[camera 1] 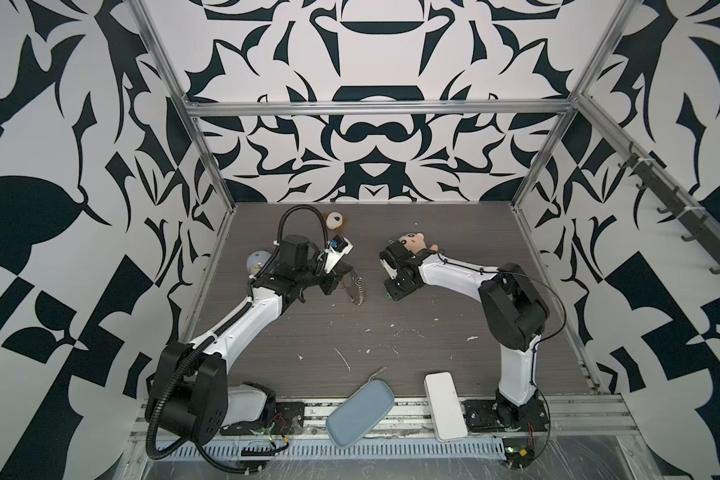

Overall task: Put the keys on the keyring
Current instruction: 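Lift the green tag with the right gripper off the table, then carry the green tag with the right gripper to the keyring in the left gripper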

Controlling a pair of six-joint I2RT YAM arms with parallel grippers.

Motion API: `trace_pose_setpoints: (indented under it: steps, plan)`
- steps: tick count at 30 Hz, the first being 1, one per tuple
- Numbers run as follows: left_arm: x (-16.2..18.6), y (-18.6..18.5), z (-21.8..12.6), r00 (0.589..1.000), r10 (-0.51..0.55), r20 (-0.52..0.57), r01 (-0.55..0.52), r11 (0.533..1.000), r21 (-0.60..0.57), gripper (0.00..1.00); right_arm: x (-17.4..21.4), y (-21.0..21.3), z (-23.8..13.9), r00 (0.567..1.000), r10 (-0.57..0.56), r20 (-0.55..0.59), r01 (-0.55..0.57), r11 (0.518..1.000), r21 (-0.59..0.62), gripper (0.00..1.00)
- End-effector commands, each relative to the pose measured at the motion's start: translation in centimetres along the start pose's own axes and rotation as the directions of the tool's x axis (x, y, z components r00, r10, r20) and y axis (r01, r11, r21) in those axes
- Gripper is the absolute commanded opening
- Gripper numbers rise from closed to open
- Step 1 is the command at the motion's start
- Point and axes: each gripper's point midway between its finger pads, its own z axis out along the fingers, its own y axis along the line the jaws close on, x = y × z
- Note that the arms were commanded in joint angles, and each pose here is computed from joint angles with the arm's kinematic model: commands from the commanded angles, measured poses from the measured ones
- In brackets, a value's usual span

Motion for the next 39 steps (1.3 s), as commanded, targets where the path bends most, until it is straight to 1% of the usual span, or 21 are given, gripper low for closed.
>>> trace_pose_setpoints:
  steps: [1,8,10,12,16,19,22,24,26,28,29,31,33,34,36,37,39]
  plan:
    - [-1.3,-0.1,-0.1,1.000,0.021,0.017,-0.022,1.000,0.014,0.00,-1.2,-0.1,-0.3,1.000,-0.004,0.027,0.004,1.000,0.007,0.17]
    - [-1.3,-0.1,-0.2,1.000,0.023,0.019,-0.023,1.000,0.014,0.00,-1.6,-0.9,0.4,1.000,-0.009,0.030,0.008,0.999,0.036,0.14]
    - [-1.3,-0.1,-0.1,1.000,0.023,0.018,-0.024,1.000,0.016,0.00,-1.7,-0.9,0.4,0.999,-0.010,0.031,0.009,0.999,0.036,0.08]
    - [-1.3,-0.1,-0.2,1.000,0.023,0.019,-0.024,1.000,0.014,0.00,-1.6,-1.0,0.4,1.000,-0.009,0.030,0.007,0.999,0.039,0.00]
    - [-1.3,-0.1,-0.2,1.000,0.024,0.019,-0.025,1.000,0.012,0.00,-1.5,-1.1,-0.2,0.999,-0.007,0.036,0.006,0.999,0.039,0.00]
    - [-1.2,-0.1,-0.2,1.000,0.024,0.017,-0.024,1.000,0.015,0.00,-1.8,-1.4,-1.9,0.998,-0.003,0.060,0.000,0.999,0.047,0.00]
    - [-1.5,-0.5,-0.3,0.999,0.029,0.027,-0.030,0.999,0.032,0.00,-2.5,-1.8,-4.9,0.991,0.025,0.131,-0.031,0.998,0.048,0.00]
    - [-2.1,-1.1,-0.6,0.997,0.039,0.060,-0.042,0.998,0.055,0.00,-2.9,-2.4,-7.4,0.975,0.050,0.215,-0.064,0.996,0.056,0.00]
    - [-3.0,-1.3,-0.8,0.995,0.051,0.085,-0.057,0.996,0.072,0.00,-3.1,-3.4,-9.6,0.948,0.058,0.312,-0.087,0.993,0.081,0.00]
    - [-4.5,-1.2,-1.2,0.996,0.036,0.087,-0.044,0.995,0.086,0.00,-2.9,-3.1,-11.1,0.920,0.033,0.390,-0.059,0.997,0.055,0.00]
    - [-5.3,-1.2,-1.3,0.996,0.028,0.083,-0.036,0.995,0.097,0.00,-3.0,-3.2,-12.2,0.896,0.045,0.443,-0.071,0.997,0.042,0.00]
    - [-6.7,-0.9,-1.6,0.997,0.007,0.083,-0.015,0.995,0.102,0.00,-3.3,-2.3,-14.3,0.863,0.103,0.495,-0.082,0.995,-0.064,0.00]
    - [-7.9,-0.9,-1.7,0.994,-0.025,0.106,0.014,0.994,0.109,0.00,-3.6,-0.8,-16.8,0.845,0.167,0.509,-0.048,0.970,-0.239,0.00]
    - [-8.1,-1.0,-1.7,0.993,-0.034,0.117,0.022,0.994,0.108,0.00,-3.8,0.0,-17.9,0.834,0.188,0.518,-0.017,0.948,-0.318,0.00]
    - [-8.4,-1.1,-1.7,0.987,-0.044,0.154,0.030,0.995,0.091,0.00,-4.3,1.5,-20.5,0.808,0.234,0.540,0.060,0.880,-0.471,0.00]
    - [-8.3,-1.2,-1.5,0.985,-0.042,0.167,0.029,0.996,0.084,0.00,-4.5,1.5,-21.4,0.798,0.258,0.545,0.073,0.856,-0.512,0.00]
    - [-8.0,-1.6,-1.3,0.982,-0.027,0.189,0.014,0.998,0.069,0.00,-4.6,2.0,-23.1,0.794,0.293,0.533,0.121,0.783,-0.610,0.00]
